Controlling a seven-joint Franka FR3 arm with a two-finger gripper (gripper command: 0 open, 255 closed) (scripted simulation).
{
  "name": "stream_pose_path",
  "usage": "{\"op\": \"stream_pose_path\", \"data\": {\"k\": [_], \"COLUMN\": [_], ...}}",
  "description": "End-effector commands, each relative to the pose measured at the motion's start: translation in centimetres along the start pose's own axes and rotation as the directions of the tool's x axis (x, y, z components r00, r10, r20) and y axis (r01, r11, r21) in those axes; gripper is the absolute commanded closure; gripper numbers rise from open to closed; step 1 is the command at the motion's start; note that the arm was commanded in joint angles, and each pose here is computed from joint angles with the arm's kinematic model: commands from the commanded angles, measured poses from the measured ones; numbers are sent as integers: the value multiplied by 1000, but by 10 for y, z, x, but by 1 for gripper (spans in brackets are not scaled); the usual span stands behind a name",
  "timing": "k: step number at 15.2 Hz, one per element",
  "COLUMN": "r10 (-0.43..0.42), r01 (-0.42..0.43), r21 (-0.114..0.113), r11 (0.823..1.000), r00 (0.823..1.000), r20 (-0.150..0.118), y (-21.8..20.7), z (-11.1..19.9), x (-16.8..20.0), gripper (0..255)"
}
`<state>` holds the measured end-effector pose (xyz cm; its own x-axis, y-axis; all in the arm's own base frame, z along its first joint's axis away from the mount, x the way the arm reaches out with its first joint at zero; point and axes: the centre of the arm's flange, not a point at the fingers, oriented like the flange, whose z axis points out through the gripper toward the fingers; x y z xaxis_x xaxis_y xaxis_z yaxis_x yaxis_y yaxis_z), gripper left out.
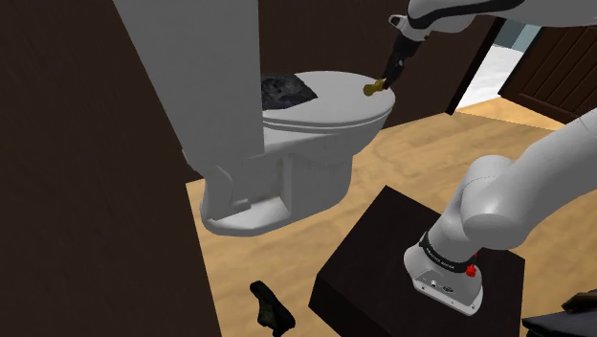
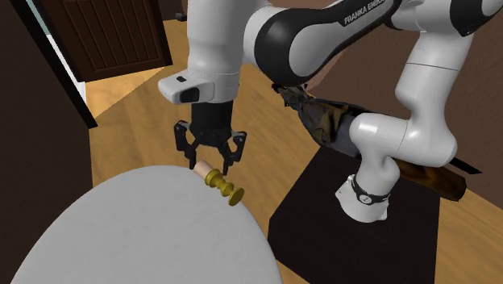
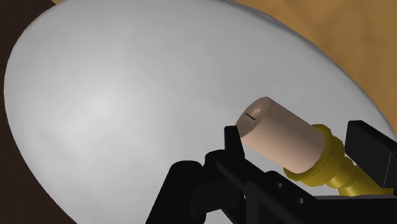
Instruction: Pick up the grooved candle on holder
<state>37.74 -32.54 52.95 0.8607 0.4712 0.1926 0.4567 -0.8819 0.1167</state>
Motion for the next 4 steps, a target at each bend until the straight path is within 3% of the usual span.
{"op": "stream_pose_path", "data": {"k": [1, 4], "r10": [0, 0], "r01": [0, 0], "r21": [0, 0], "r11": [1000, 1000], "r00": [1000, 1000], "r20": [0, 0], "y": [1, 2], "z": [-11, -17], "x": [2, 3], "gripper": [255, 255]}}
